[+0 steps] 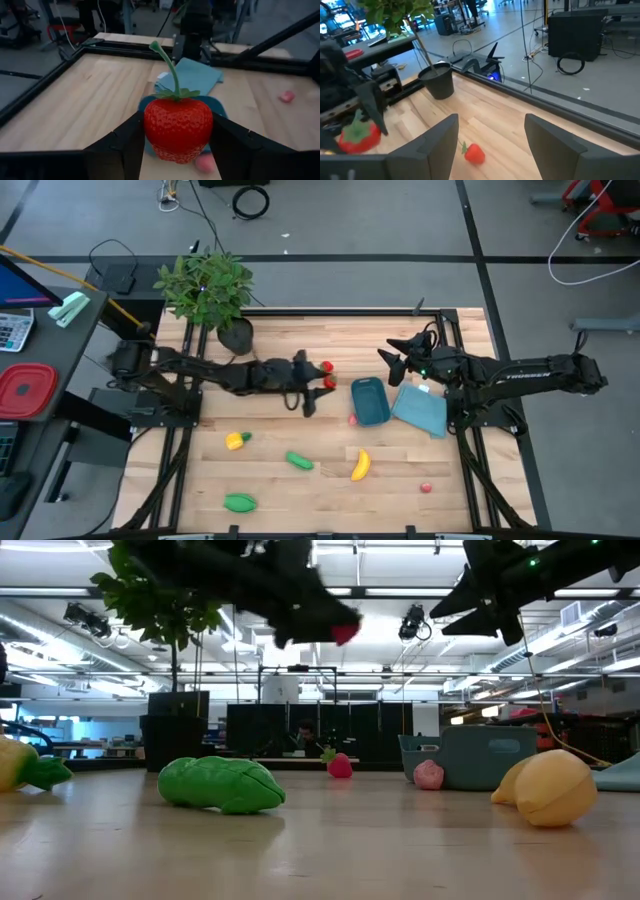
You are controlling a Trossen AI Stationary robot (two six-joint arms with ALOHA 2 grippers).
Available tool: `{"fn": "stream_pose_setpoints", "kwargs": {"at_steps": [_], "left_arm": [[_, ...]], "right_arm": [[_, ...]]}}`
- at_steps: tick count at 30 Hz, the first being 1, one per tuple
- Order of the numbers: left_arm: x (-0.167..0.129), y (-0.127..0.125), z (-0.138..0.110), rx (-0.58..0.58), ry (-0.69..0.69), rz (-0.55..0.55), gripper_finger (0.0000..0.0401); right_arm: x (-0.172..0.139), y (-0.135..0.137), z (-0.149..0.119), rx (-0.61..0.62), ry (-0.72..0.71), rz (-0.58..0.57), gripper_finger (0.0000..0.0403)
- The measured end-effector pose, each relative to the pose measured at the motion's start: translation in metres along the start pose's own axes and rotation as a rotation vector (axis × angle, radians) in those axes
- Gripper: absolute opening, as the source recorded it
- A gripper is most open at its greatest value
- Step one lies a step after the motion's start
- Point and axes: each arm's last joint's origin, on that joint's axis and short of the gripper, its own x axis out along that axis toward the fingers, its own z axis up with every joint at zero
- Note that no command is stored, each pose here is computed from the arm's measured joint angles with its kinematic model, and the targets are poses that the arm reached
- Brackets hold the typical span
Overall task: Pick and placing Produce into tupperware
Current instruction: Put the left red strawberry into the blue bin
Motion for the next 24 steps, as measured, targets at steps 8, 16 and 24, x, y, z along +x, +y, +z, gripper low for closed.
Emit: {"fn": "stream_pose_setpoints", "kwargs": {"at_steps": [8, 16, 24], "left_arm": [[0.071, -0.012, -0.001, 0.05, 0.133, -0.024, 0.0221], [0.118, -0.017, -0.021, 0.052, 0.189, -0.021, 0.0179], [0.118, -0.017, -0.027, 0.065, 0.269, -0.014, 0.0177]], "right_arm": [[0.001, -0.001, 0.001, -0.01, -0.006, -0.009, 0.0238], [0.002, -0.004, 0.002, -0.011, -0.009, -0.023, 0.0238], [0.002, -0.004, 0.001, -0.023, -0.004, -0.023, 0.0238]]}}
